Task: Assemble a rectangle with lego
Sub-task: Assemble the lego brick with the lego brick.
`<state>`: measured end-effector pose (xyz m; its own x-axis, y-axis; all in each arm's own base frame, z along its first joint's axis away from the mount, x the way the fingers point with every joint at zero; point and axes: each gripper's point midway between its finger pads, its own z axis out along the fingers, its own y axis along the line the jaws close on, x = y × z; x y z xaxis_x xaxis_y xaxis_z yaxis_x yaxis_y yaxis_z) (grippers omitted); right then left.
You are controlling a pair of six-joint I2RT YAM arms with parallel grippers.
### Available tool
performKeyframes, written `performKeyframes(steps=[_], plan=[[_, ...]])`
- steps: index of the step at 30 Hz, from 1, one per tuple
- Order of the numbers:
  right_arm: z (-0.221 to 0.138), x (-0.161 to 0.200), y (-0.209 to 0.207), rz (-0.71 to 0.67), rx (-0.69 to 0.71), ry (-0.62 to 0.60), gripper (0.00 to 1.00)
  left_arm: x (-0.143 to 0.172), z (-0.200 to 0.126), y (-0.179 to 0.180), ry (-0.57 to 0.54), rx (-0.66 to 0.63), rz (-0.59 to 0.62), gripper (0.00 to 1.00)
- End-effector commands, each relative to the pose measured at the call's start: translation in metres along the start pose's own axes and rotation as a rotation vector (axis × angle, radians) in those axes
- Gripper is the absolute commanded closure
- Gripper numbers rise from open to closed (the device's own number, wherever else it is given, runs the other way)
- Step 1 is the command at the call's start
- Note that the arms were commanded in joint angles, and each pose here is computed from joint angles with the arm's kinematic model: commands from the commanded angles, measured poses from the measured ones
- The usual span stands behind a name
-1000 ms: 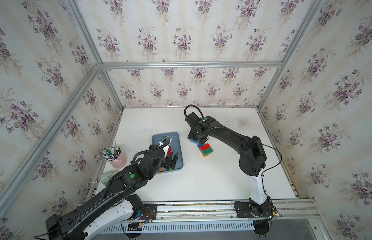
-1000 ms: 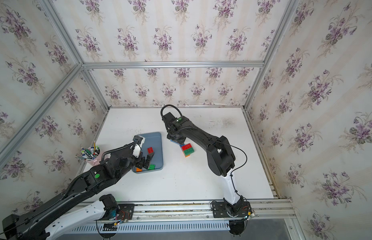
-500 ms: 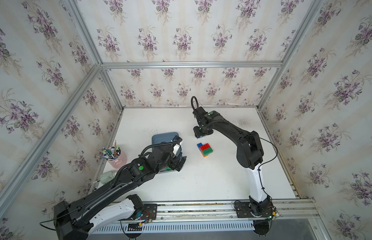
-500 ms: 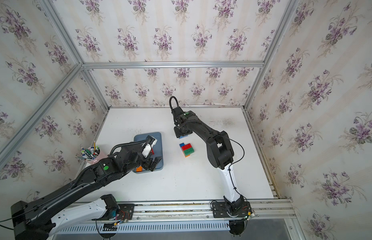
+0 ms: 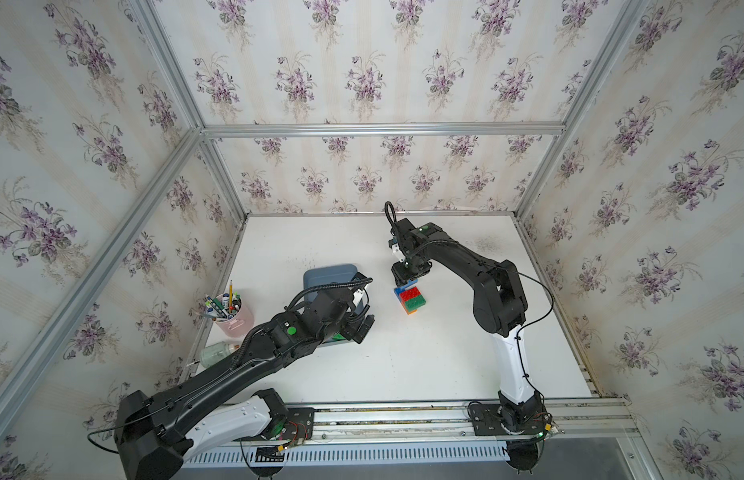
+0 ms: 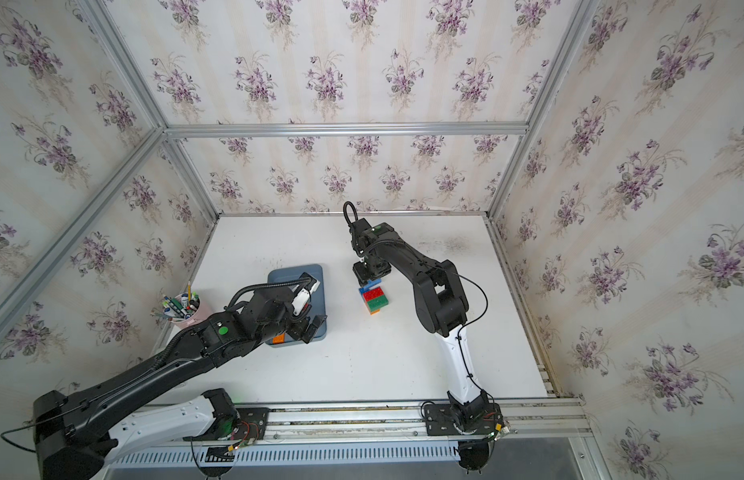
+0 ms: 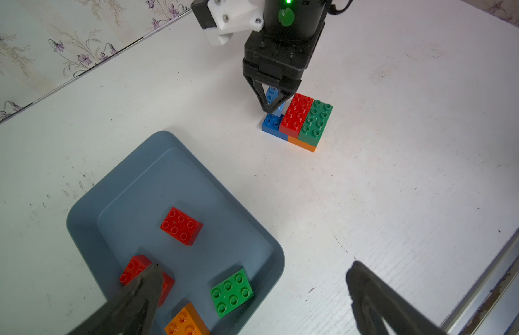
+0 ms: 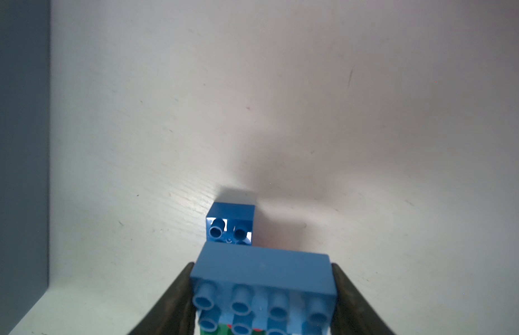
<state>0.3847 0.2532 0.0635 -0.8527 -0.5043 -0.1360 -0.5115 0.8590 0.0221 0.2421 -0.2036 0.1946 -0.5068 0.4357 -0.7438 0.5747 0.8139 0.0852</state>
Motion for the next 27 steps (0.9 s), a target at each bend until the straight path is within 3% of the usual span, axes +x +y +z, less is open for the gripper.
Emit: performKeyframes(steps=[1, 27], plan=[[-0.001, 0.011, 0.004, 0.012, -0.027, 0.039, 0.49, -0.006, 0.000, 0.001, -0.020, -0.006, 0.012, 0.00], [0.019, 0.008, 0.010, 0.007, -0.062, 0.086, 0.50, 0.000, 0.008, 0.004, 0.006, -0.033, 0.026, 0.00]])
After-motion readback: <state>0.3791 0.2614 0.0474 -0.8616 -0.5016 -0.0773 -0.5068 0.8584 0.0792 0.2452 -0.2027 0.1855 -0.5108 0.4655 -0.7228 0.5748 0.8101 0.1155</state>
